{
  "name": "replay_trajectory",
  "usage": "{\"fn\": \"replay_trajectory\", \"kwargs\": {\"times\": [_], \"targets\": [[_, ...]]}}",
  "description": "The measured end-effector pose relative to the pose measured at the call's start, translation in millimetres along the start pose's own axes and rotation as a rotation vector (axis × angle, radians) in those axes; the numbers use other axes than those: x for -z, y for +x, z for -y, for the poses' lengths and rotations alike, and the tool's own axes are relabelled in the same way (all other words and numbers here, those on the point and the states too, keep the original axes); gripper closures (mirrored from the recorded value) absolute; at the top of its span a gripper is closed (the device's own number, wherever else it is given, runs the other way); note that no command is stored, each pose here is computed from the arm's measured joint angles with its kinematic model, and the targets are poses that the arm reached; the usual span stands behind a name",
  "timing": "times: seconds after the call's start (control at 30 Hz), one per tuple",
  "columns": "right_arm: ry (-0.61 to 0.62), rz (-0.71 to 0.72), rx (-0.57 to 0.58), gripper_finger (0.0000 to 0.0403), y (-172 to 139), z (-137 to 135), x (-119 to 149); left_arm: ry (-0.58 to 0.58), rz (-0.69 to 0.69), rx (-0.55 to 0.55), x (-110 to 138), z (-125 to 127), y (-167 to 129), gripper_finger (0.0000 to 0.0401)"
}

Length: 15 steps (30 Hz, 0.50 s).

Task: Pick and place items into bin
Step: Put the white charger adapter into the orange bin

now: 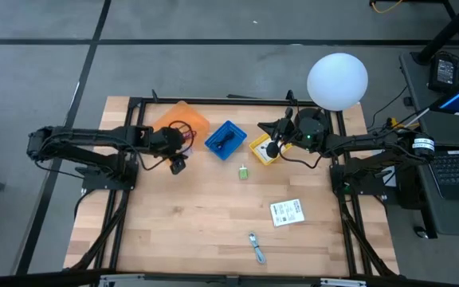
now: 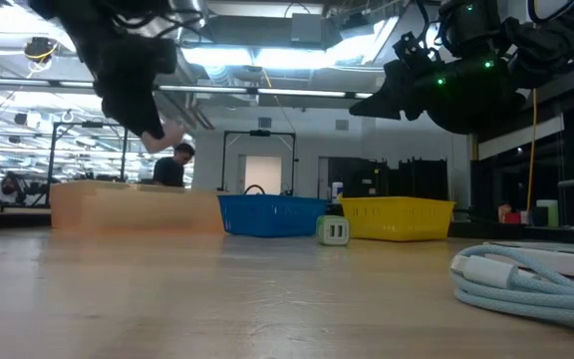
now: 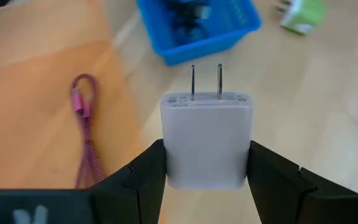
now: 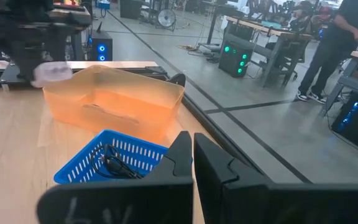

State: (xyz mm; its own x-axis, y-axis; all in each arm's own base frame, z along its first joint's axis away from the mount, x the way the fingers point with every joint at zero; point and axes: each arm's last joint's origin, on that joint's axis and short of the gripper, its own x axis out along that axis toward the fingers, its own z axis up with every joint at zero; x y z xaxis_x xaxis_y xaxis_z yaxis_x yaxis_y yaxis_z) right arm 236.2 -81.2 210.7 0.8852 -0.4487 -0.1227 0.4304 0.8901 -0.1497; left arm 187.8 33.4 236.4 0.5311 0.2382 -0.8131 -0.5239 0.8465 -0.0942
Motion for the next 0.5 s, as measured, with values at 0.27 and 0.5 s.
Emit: {"fn": "replay_trajectory", "kwargs": {"times": [0.27,0.5], "targets": [[0.002,0.013,0.002,0.0402,0,0,-1,-0.125,-0.028,-0.112,-5,-32,3,0.0218],[0.003,0.018,0.002,0.0402,0,0,-2,-0.172,-0.028,-0.199,-9,-59,3,0.0218]]}}
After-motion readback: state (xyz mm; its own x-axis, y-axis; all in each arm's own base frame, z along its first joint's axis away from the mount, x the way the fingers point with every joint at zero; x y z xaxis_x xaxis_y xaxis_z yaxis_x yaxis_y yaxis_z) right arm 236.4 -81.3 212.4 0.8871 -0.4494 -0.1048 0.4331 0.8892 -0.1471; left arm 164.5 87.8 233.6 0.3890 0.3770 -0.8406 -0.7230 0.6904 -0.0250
